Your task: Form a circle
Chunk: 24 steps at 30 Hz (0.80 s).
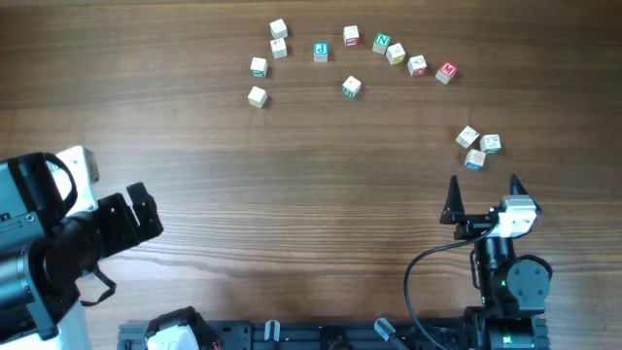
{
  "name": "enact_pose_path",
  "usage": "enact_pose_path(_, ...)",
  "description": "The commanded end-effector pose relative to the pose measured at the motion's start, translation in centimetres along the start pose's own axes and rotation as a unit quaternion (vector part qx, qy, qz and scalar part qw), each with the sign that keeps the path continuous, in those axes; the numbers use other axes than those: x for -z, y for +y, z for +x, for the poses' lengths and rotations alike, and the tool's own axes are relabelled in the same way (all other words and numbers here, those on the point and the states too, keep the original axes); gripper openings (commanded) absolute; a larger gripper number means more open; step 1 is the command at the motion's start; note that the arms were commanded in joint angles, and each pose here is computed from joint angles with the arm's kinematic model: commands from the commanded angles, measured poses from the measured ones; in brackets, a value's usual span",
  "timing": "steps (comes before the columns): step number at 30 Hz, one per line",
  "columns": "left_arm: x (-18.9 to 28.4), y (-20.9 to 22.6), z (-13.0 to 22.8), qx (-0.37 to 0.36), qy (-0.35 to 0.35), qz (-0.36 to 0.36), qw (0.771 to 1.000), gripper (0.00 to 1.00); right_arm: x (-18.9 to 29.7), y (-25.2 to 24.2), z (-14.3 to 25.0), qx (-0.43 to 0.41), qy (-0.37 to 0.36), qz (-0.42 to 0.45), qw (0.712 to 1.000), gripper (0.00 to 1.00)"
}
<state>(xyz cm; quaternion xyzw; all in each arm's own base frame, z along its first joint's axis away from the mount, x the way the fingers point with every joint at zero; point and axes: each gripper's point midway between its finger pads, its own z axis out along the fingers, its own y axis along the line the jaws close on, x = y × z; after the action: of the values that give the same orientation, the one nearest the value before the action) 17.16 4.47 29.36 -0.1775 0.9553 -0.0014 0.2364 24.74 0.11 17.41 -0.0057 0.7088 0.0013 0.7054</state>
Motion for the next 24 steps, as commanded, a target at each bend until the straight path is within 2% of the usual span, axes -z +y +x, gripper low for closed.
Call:
enact_pose_path(1,0.02,0.29,0.06,0.008,-0.003,-0.006,1.000,1.00,0.07,0.22,-0.20,0.009,-0.005,-0.007,1.000,1.00)
enact_pose_path(24,0.02,0.15,0.07,0.004,-0.002,-0.004,1.000,1.00,0.06,0.22,-0.15,0.008,-0.004,-0.007,1.000,1.00)
